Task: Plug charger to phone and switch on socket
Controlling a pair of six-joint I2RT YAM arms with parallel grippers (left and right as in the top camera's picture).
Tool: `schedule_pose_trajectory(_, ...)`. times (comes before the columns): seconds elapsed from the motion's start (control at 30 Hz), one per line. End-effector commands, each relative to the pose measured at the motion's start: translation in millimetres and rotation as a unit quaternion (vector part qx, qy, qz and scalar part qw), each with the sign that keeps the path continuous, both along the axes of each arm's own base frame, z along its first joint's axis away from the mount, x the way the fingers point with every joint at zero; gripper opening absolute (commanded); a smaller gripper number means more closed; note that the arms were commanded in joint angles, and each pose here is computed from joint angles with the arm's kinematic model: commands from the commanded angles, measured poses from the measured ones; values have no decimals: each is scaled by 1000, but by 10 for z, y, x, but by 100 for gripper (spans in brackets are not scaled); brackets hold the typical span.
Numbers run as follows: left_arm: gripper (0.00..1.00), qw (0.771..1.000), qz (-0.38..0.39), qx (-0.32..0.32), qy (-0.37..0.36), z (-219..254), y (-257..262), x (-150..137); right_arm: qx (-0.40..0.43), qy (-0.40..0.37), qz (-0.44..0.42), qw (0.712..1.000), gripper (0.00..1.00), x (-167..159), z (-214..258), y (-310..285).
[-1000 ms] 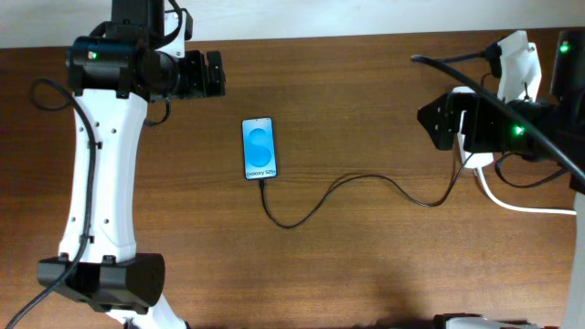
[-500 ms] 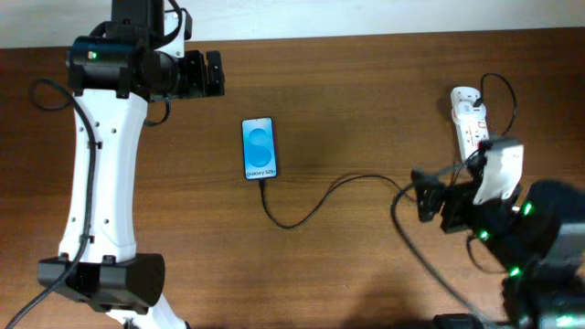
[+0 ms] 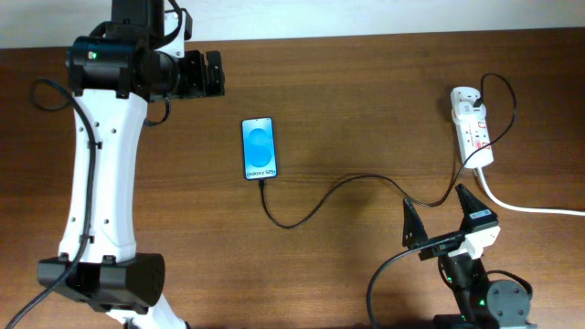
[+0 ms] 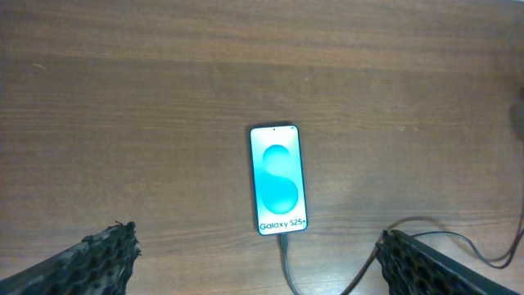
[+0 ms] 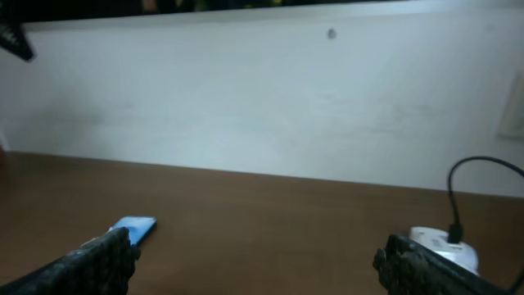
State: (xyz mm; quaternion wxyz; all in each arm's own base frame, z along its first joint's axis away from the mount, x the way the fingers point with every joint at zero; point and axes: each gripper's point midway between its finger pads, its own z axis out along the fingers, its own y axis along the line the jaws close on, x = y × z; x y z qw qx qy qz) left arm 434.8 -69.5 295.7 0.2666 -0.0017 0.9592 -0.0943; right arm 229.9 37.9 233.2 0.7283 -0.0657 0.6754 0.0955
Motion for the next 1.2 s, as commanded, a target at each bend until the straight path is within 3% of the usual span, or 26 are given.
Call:
schedule_pose_trajectory(0.0, 99, 1000, -4, 1, -17, 124, 5, -31, 5, -11, -34, 999, 98, 56, -74, -111)
schedule_pose_trajectory(0.33, 99, 1000, -4, 1, -17, 125, 5, -32, 8, -33, -57, 998, 98, 131, -221, -193)
schedule_pose_trajectory(0.47, 99, 1000, -4, 1, -17, 125, 5, -32, 3, 76, -73, 994, 98, 157, -753, -244)
schedule_pose_trajectory(1.17, 99, 1000, -4, 1, -17, 124, 5, -31, 4, 76, -70, 995, 98, 156, -753, -236)
